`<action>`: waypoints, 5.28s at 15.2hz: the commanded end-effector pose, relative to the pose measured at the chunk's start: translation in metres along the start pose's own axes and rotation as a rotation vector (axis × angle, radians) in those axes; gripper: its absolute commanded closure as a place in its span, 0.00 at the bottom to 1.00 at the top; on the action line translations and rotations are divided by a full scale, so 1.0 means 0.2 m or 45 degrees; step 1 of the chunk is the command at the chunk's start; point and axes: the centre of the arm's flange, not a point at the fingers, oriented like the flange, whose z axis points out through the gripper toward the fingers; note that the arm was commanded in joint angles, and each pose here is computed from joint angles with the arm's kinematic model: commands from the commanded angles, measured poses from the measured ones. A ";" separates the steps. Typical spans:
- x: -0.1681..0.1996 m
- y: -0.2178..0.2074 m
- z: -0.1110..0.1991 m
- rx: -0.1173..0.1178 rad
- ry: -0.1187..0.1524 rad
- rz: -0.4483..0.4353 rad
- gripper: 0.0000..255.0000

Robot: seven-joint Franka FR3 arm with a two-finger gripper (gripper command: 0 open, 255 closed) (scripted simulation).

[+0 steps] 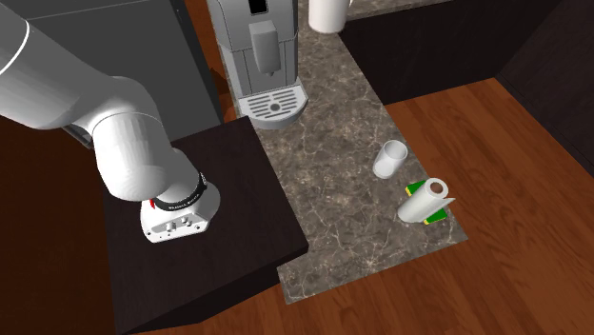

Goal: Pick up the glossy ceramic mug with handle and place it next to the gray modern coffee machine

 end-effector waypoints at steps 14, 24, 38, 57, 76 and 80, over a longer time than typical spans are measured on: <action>0.01 -0.02 0.39 0.000 0.001 0.000 1.00; 0.01 -0.03 0.66 0.000 0.001 0.000 1.00; 0.02 -0.05 1.03 0.000 0.001 0.000 1.00; 0.03 -0.08 1.53 0.000 0.001 0.000 1.00; 0.04 -0.11 2.03 0.000 0.001 0.000 1.00; 0.05 -0.11 2.13 0.000 0.001 0.000 1.00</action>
